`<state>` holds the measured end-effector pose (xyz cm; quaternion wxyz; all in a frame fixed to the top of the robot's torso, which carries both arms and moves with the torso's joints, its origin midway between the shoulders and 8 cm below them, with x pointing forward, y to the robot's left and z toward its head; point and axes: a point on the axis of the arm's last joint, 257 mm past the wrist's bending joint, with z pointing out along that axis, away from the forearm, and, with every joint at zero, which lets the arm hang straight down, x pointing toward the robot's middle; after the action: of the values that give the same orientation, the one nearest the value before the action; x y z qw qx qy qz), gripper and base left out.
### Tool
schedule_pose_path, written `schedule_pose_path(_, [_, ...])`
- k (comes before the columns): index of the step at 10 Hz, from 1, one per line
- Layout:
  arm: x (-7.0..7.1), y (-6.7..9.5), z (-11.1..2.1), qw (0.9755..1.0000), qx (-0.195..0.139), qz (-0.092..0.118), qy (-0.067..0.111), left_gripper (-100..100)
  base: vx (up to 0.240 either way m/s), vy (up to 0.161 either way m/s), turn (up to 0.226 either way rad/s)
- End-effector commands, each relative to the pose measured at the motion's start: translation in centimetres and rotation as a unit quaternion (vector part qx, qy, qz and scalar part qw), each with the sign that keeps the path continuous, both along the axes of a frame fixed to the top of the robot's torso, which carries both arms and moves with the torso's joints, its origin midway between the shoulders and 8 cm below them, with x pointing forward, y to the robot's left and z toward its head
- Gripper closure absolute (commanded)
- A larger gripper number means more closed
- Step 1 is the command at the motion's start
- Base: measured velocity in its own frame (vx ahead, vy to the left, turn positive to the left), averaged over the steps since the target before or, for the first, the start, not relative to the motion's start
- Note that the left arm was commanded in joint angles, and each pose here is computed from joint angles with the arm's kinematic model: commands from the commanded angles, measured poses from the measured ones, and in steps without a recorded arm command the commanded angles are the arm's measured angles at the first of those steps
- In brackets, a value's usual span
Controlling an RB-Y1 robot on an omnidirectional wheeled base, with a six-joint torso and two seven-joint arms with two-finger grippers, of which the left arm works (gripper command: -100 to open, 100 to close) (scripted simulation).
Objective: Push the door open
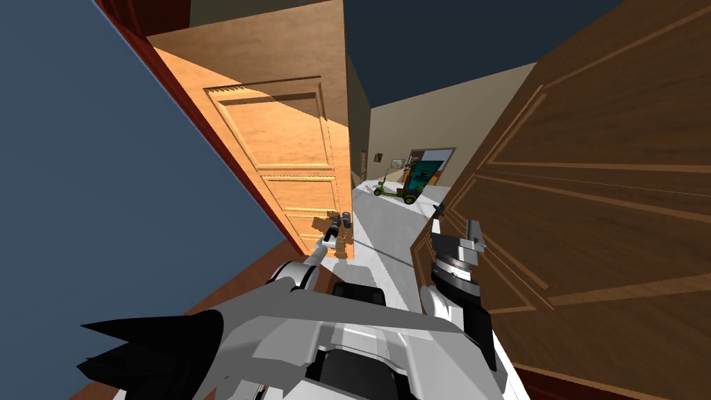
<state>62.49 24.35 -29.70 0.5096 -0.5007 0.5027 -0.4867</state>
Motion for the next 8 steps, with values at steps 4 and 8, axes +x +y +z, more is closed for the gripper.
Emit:
schedule_pose_path(4, [0.1, 3.6, 0.7, 0.9994, -0.003, 0.033, -0.007, 100, 0.162, -0.116, 0.065])
schedule_pose_path(8, [0.0, 4.9, 0.6, 0.9988, -0.008, 0.048, -0.006, 100, 0.094, -0.081, 0.039])
